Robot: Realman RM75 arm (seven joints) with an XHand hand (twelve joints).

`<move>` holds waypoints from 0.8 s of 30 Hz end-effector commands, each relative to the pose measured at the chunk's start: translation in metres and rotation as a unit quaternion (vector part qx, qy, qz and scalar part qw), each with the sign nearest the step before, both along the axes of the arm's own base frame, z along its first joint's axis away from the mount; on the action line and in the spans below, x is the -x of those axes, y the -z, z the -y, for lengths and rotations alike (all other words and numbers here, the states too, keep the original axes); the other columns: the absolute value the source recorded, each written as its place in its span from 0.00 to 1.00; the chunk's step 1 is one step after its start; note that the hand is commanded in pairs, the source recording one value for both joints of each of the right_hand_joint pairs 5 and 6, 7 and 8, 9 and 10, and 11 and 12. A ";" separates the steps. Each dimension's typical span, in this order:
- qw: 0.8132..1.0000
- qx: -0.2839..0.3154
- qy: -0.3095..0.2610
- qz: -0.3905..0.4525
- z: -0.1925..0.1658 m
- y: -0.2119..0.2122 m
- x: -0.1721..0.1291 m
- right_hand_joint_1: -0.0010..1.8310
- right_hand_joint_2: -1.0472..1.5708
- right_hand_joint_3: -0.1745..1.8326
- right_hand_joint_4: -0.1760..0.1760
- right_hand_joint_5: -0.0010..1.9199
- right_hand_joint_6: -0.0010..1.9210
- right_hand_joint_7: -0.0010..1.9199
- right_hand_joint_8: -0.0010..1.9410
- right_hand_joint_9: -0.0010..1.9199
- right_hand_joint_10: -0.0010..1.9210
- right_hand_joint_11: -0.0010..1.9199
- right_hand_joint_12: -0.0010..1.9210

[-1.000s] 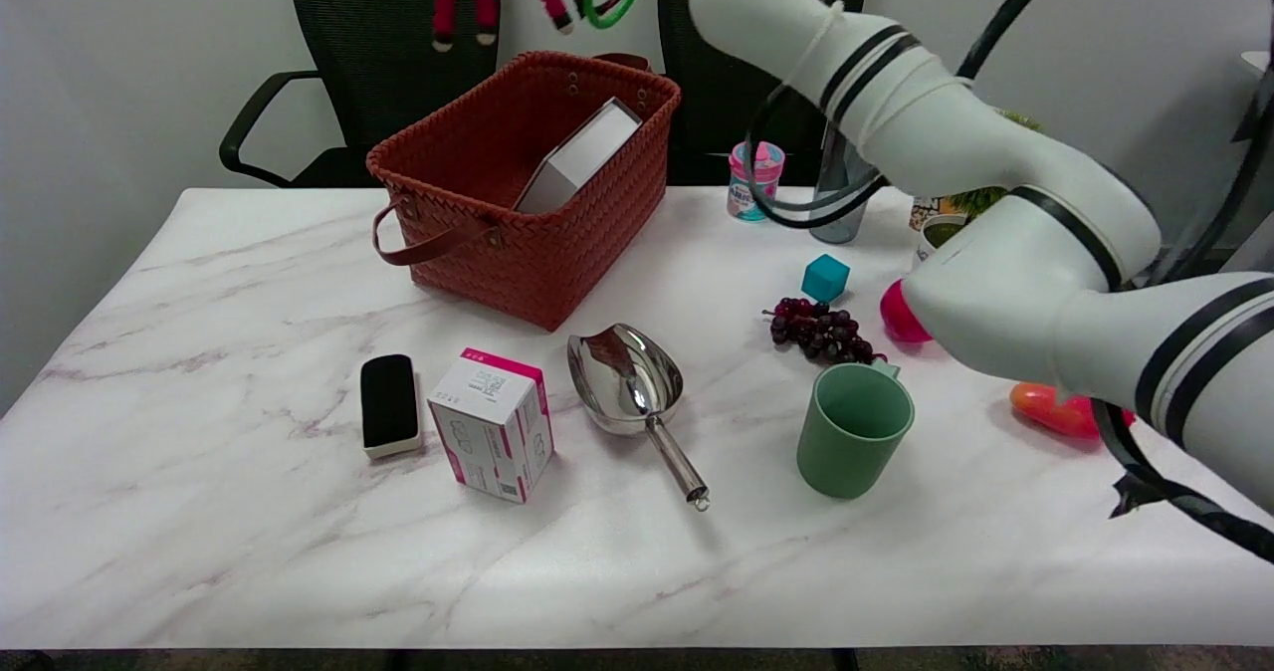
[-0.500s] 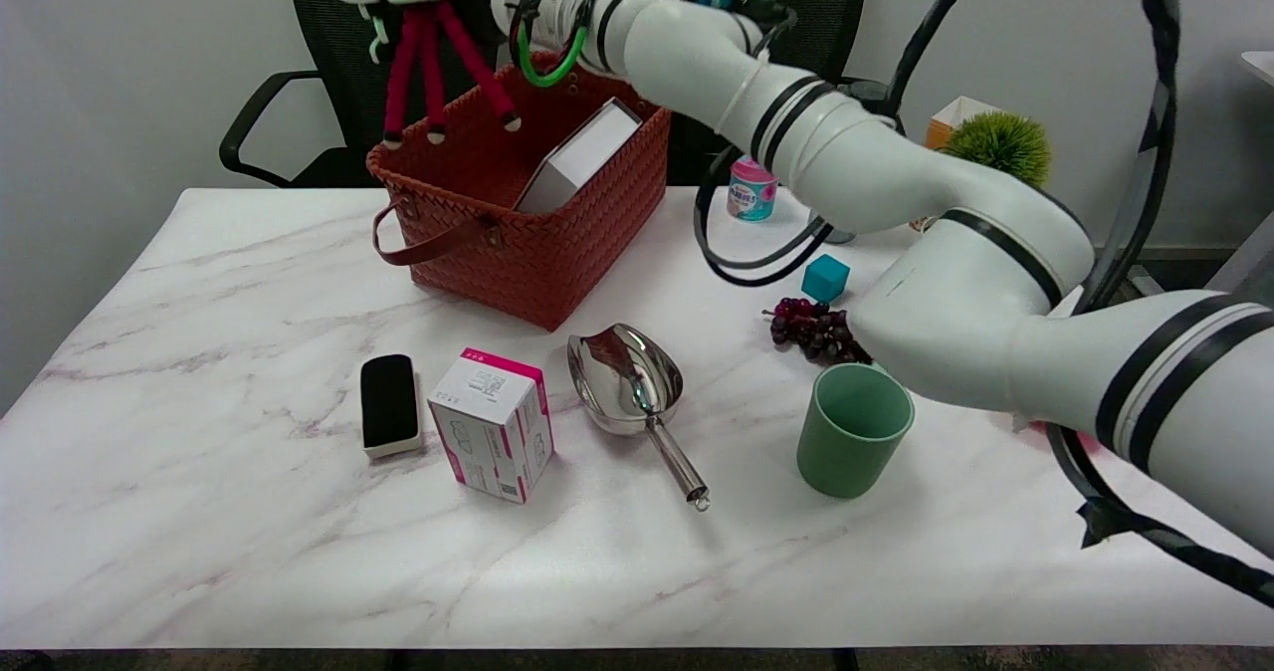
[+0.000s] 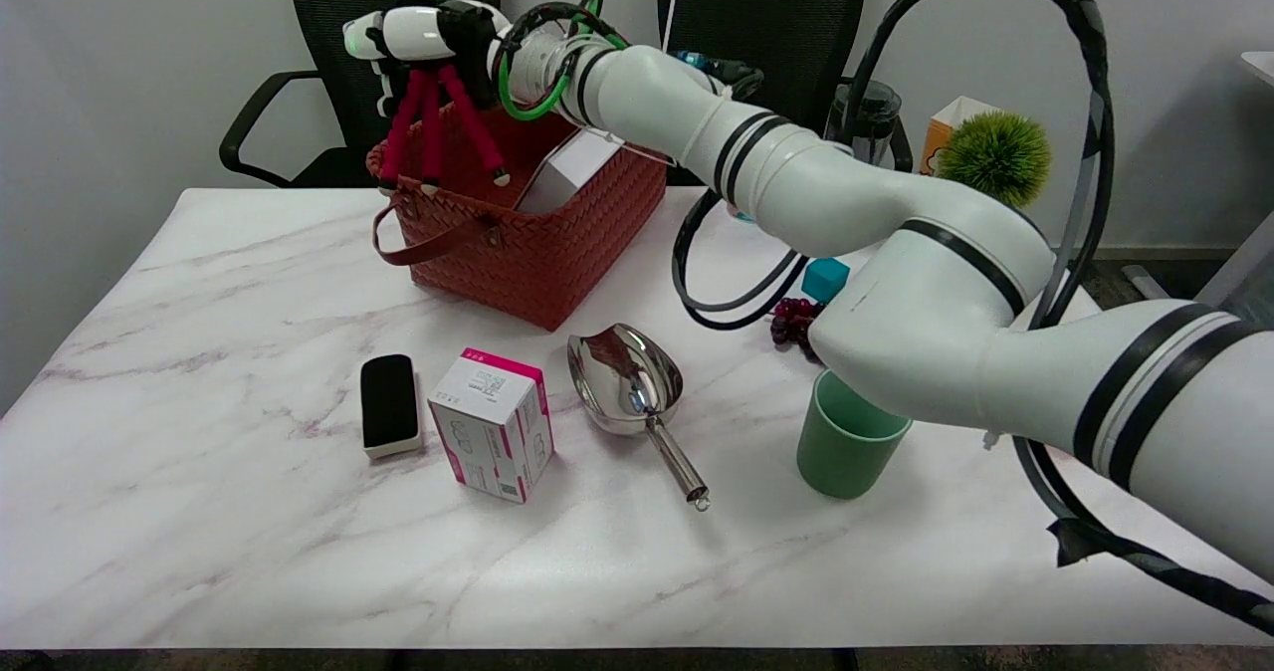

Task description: Place the flexible tripod into the brown storage basket.

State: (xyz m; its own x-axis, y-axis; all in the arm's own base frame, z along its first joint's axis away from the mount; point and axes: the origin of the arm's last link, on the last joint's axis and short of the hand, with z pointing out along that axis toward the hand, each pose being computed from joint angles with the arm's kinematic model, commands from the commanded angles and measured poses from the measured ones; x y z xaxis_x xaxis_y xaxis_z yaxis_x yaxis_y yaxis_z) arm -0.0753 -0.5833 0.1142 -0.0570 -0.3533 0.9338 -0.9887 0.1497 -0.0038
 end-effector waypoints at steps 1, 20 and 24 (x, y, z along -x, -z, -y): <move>0.996 0.077 0.010 0.046 0.011 -0.024 0.008 0.63 0.98 0.34 0.50 0.68 0.68 0.85 0.84 0.80 0.79 0.63 0.63; 0.989 0.117 0.012 0.085 0.011 -0.035 0.025 0.60 1.00 0.37 0.50 0.71 0.71 0.86 0.85 0.77 0.77 0.62 0.62; 0.989 0.117 0.013 0.084 0.011 -0.036 0.026 0.60 1.00 0.38 0.50 0.71 0.71 0.86 0.85 0.74 0.74 0.61 0.60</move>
State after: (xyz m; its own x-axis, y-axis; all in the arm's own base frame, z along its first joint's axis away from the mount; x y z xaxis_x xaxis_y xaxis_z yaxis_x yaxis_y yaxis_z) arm -0.0860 -0.5950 0.1450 -0.1969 -0.1695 0.9657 -0.9749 0.1380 -0.1746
